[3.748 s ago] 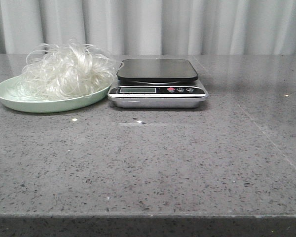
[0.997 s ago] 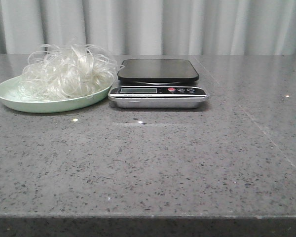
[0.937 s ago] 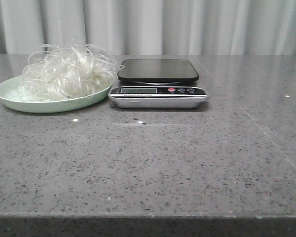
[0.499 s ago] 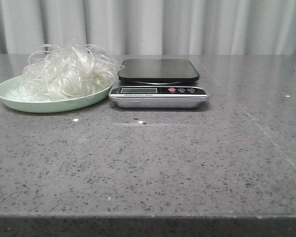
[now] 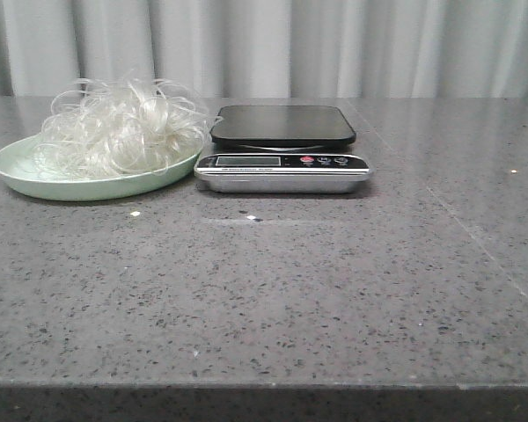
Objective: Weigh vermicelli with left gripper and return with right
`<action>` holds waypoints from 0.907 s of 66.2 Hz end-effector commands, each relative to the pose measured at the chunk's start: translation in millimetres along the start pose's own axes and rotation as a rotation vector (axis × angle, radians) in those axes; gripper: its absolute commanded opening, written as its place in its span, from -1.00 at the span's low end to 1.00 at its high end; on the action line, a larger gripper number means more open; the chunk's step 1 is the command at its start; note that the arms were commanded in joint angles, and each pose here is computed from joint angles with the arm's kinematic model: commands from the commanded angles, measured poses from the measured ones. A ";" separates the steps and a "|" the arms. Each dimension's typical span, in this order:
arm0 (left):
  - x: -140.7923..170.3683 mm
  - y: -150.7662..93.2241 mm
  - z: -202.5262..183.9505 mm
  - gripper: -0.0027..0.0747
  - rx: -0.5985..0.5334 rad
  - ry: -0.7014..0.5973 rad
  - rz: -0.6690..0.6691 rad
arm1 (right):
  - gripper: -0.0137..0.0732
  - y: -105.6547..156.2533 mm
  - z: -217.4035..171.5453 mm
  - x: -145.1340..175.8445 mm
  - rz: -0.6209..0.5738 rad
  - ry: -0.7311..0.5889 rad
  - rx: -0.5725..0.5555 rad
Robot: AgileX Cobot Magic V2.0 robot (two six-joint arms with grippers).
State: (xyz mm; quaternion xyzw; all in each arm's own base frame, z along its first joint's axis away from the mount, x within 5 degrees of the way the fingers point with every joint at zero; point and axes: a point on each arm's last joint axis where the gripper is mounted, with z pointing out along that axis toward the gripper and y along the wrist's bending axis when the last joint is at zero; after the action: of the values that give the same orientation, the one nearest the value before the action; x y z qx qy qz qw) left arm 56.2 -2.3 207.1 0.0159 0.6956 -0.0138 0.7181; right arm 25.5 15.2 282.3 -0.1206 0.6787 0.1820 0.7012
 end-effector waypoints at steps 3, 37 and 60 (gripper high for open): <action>-6.7 -0.2 -2.1 -0.58 0.002 -0.099 0.000 | -0.30 -0.3 -2.3 -13.9 -0.019 -0.089 0.022; -6.7 -0.2 -2.1 -0.58 0.002 -0.099 0.000 | -0.30 -26.7 12.8 41.5 -0.001 -0.276 0.378; -6.6 -0.2 -1.9 -0.58 0.002 -0.097 0.000 | -0.30 -27.6 15.2 56.2 -0.078 -0.258 0.373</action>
State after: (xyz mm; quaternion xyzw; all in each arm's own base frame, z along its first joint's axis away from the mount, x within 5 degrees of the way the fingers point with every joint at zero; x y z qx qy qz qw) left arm 56.2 -2.3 207.4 0.0159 0.6945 -0.0138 0.7192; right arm 55.4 1.9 213.2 0.0157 0.6450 0.0467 0.7626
